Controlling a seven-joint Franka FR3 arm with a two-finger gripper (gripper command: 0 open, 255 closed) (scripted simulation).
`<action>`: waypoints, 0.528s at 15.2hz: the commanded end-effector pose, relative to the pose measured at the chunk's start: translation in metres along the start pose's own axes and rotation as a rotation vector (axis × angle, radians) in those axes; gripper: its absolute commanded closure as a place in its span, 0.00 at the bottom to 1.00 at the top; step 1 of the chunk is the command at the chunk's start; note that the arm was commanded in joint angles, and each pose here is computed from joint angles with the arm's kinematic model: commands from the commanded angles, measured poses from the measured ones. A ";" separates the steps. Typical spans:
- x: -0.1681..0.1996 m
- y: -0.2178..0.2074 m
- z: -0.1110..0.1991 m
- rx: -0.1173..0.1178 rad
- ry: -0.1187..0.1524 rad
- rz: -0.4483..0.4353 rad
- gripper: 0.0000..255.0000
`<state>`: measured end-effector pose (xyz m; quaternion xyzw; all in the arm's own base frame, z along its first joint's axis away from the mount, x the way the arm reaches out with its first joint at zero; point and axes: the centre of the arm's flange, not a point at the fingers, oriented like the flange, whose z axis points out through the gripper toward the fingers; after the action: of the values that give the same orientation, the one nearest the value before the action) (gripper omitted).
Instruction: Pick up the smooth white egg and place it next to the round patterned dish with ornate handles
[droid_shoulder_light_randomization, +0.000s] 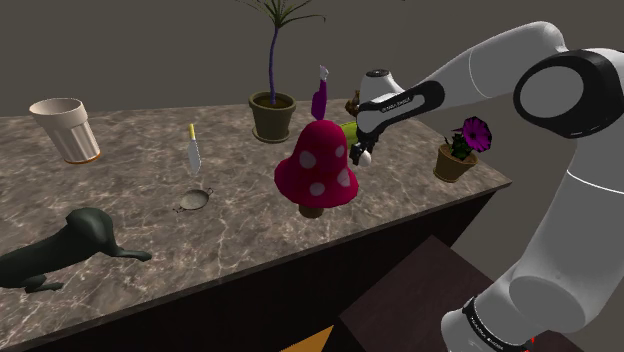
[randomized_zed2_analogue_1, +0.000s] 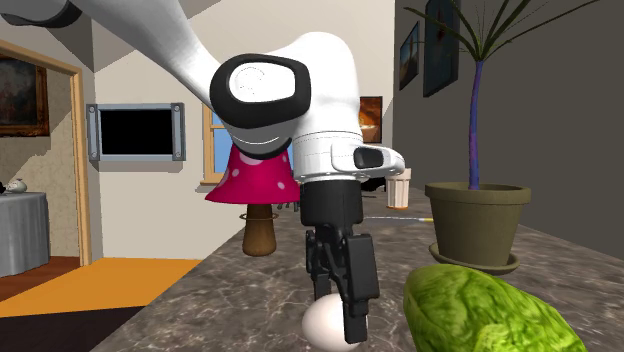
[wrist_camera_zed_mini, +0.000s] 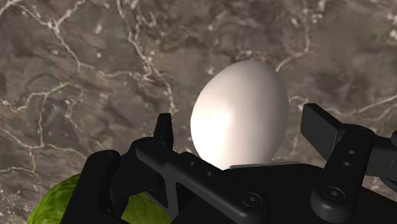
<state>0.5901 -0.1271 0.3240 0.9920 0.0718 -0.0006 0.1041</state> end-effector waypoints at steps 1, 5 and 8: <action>0.000 0.000 0.000 0.000 0.000 0.000 0.00; 0.000 0.000 0.000 0.000 0.000 0.000 1.00; 0.000 0.000 0.000 0.000 0.000 0.000 1.00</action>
<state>0.5902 -0.1270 0.3242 0.9920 0.0720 -0.0003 0.1041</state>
